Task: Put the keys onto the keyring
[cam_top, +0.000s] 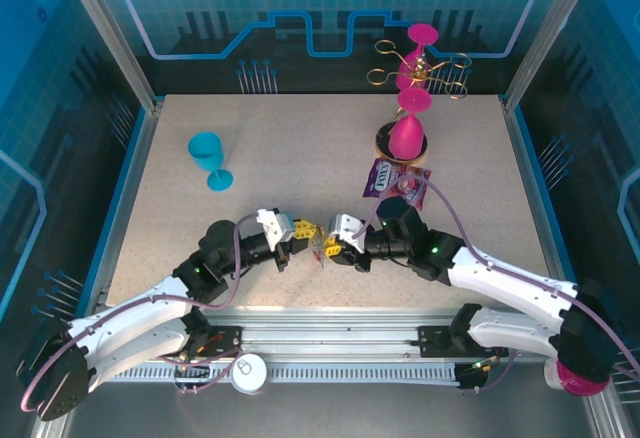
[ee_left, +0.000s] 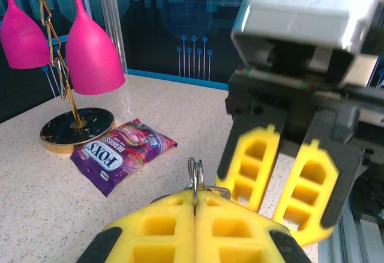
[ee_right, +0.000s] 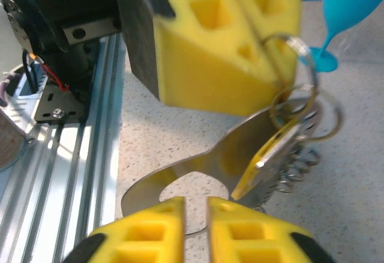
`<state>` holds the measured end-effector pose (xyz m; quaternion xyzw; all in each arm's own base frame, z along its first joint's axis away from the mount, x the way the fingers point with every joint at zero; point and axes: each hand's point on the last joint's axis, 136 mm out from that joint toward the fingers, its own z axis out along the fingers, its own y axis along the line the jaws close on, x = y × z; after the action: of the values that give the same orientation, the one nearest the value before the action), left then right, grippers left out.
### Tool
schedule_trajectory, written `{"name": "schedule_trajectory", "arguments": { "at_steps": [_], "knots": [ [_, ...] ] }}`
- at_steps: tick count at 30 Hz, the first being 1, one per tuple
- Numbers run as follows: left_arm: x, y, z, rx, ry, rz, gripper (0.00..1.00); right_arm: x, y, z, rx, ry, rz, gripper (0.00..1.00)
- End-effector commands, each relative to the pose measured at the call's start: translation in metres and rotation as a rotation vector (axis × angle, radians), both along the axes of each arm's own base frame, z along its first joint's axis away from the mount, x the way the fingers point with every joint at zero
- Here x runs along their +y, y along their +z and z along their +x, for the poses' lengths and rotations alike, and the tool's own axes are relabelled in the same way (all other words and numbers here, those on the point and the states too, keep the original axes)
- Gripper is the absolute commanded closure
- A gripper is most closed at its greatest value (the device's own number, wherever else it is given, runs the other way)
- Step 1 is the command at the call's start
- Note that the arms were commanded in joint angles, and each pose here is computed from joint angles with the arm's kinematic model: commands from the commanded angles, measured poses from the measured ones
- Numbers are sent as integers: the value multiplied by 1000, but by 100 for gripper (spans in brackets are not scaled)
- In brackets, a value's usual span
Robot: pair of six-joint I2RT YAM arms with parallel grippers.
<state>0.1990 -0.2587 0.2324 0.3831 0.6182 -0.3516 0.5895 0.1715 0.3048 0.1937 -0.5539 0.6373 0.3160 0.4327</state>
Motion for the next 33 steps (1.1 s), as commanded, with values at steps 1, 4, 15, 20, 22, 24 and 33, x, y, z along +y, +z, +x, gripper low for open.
{"name": "schedule_trajectory", "arguments": {
  "at_steps": [1,4,15,20,22,24,33],
  "knots": [
    [-1,13,-2,-40,-9,-38,100,-11,14,11,-63,-60,19,78],
    [-2,13,-3,-39,-15,-38,100,-13,22,15,-79,-76,35,62],
    [-3,13,-4,-33,-23,-46,100,10,37,26,-52,-55,123,61],
    [-4,12,-4,-29,-30,-46,100,13,40,31,-54,-70,141,65],
    [-4,13,-5,-30,-31,-49,100,12,39,34,-61,-88,136,70],
    [-4,14,-5,-31,-31,-50,100,11,38,35,-64,-94,128,78],
    [-5,20,-6,-49,-41,-57,100,1,17,22,-65,-38,-15,98]
  ]
}}
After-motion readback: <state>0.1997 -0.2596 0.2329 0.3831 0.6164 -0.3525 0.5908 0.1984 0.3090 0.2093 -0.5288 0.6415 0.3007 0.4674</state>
